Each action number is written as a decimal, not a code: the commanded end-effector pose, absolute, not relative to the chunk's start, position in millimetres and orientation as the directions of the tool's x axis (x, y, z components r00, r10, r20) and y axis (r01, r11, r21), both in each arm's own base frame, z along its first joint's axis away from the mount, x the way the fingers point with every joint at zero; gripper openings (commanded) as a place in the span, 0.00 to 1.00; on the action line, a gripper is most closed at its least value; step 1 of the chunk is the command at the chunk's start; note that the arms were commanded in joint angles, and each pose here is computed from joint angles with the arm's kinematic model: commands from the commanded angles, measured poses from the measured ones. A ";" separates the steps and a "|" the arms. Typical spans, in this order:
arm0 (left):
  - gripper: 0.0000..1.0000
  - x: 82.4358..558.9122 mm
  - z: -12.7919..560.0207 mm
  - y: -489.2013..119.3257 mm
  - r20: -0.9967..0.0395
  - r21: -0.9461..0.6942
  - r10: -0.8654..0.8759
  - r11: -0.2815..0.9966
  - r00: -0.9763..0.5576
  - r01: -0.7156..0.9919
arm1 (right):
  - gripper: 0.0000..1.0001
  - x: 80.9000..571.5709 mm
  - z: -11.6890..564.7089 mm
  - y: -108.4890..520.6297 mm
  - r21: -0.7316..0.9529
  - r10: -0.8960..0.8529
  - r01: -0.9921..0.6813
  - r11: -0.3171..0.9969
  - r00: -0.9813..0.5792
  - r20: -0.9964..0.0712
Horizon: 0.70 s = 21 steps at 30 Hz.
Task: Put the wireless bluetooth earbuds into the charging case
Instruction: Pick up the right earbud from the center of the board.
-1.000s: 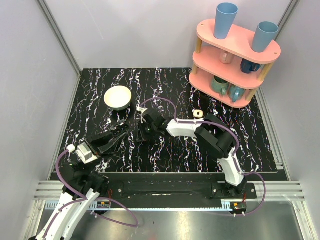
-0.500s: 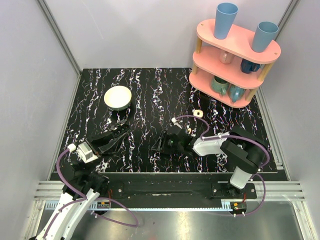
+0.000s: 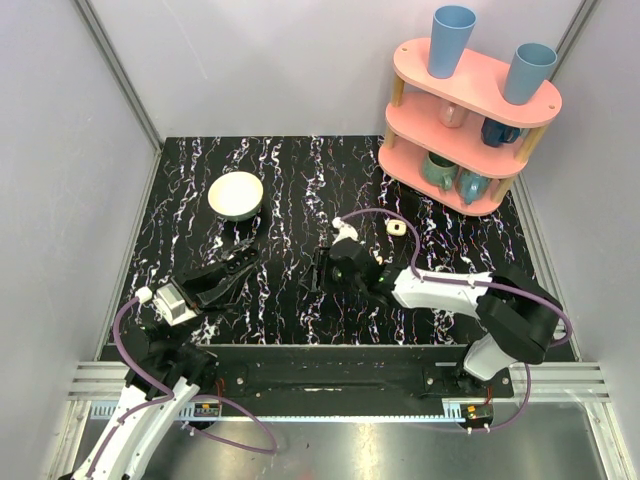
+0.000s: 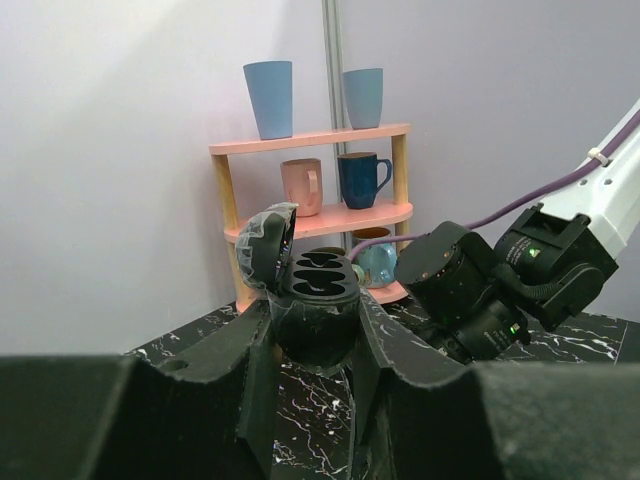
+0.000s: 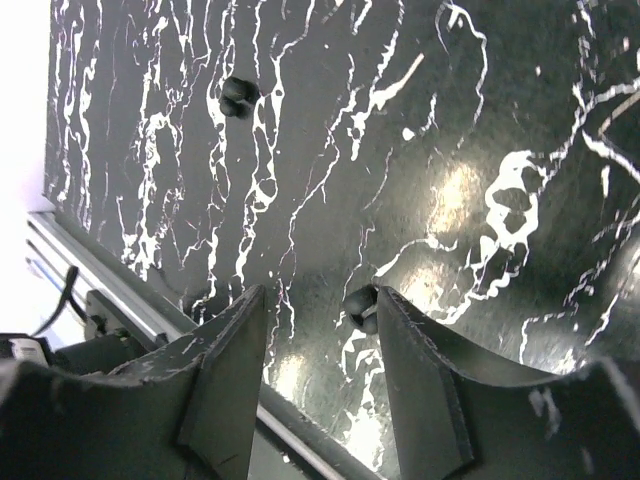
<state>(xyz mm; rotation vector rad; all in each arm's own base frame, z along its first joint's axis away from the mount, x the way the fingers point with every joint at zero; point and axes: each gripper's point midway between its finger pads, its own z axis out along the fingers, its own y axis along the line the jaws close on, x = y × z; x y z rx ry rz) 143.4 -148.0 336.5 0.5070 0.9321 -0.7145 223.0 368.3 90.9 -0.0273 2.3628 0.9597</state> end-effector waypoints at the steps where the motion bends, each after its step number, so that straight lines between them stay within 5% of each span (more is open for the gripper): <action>1: 0.00 126.7 360.7 -140.7 -0.806 0.125 -0.366 0.664 0.466 0.737 | 0.54 219.3 98.7 374.5 0.503 -0.028 -0.461 0.731 -0.756 -0.654; 8: 0.00 129.1 360.4 -139.3 -0.806 0.116 -0.366 0.672 0.465 0.731 | 0.43 188.5 87.5 385.1 0.444 -0.192 -0.600 0.666 -0.713 -0.675; 21: 0.00 129.5 361.2 -136.6 -0.803 0.112 -0.365 0.683 0.470 0.722 | 0.42 177.3 55.5 391.9 0.210 -0.420 -0.719 0.663 -0.590 -0.690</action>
